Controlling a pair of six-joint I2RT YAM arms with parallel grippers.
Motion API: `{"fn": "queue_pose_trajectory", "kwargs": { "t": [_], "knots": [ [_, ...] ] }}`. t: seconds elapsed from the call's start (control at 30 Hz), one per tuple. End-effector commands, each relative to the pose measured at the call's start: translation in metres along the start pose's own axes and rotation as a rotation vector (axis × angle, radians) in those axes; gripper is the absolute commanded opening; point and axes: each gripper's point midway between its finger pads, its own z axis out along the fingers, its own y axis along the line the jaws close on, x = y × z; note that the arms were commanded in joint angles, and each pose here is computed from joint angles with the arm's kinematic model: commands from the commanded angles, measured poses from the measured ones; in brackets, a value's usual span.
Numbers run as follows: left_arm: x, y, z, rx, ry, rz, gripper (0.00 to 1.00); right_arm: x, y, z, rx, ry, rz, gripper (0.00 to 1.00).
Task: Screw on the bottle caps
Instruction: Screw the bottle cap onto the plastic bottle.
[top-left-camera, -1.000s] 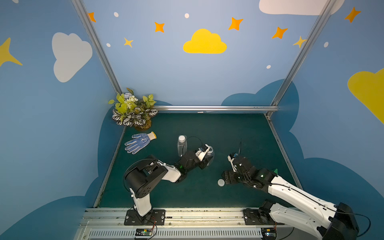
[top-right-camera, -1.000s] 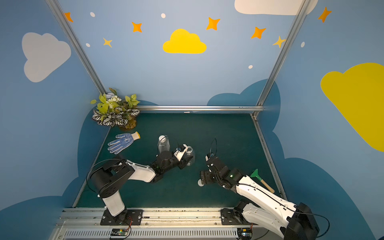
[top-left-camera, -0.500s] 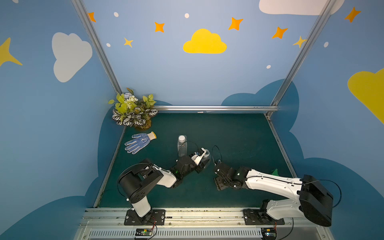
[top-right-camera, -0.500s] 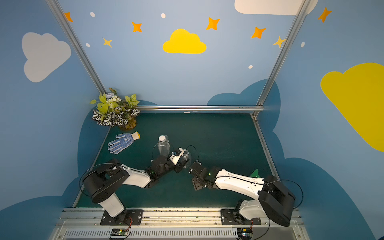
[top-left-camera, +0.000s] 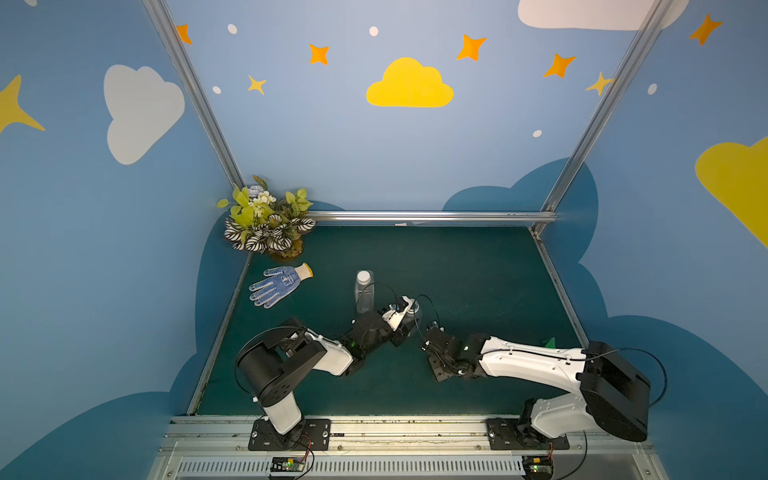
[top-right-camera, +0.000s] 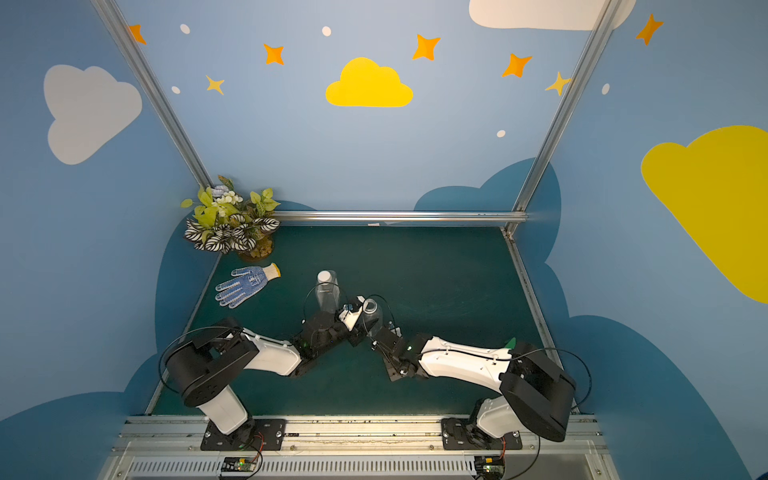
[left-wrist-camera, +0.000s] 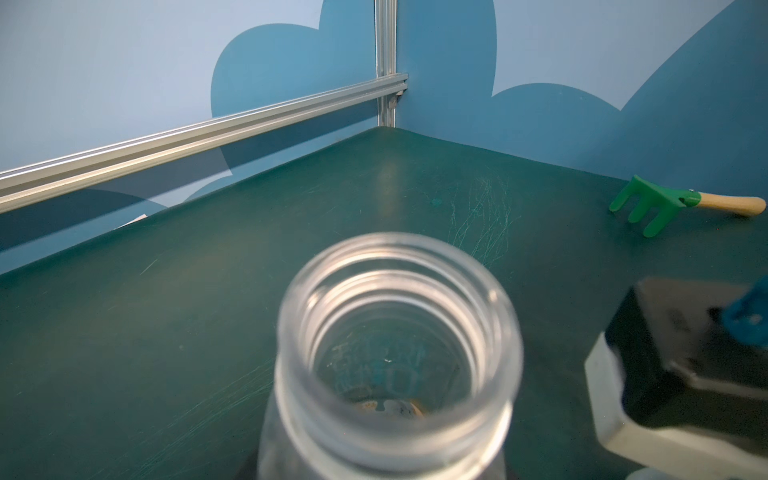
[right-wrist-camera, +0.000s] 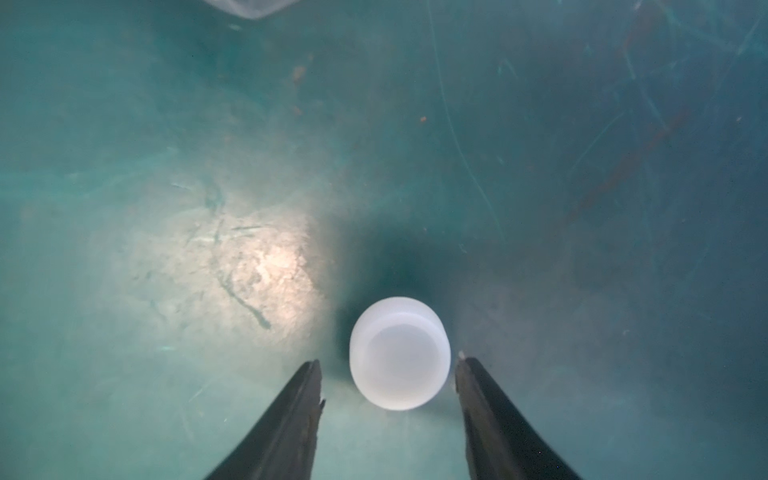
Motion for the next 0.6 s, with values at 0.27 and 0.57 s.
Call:
{"fn": "queue_pose_trajectory", "kwargs": {
  "t": [0.27, 0.57],
  "knots": [
    [0.008, 0.003, -0.003, -0.018, 0.016, 0.03, 0.47, 0.008, -0.001, 0.006, 0.035, 0.051, 0.007, 0.48],
    [0.01, 0.002, -0.003, -0.014, 0.017, 0.031, 0.47, 0.009, -0.003, 0.011, 0.05, 0.064, 0.004, 0.48]
  ]
}}
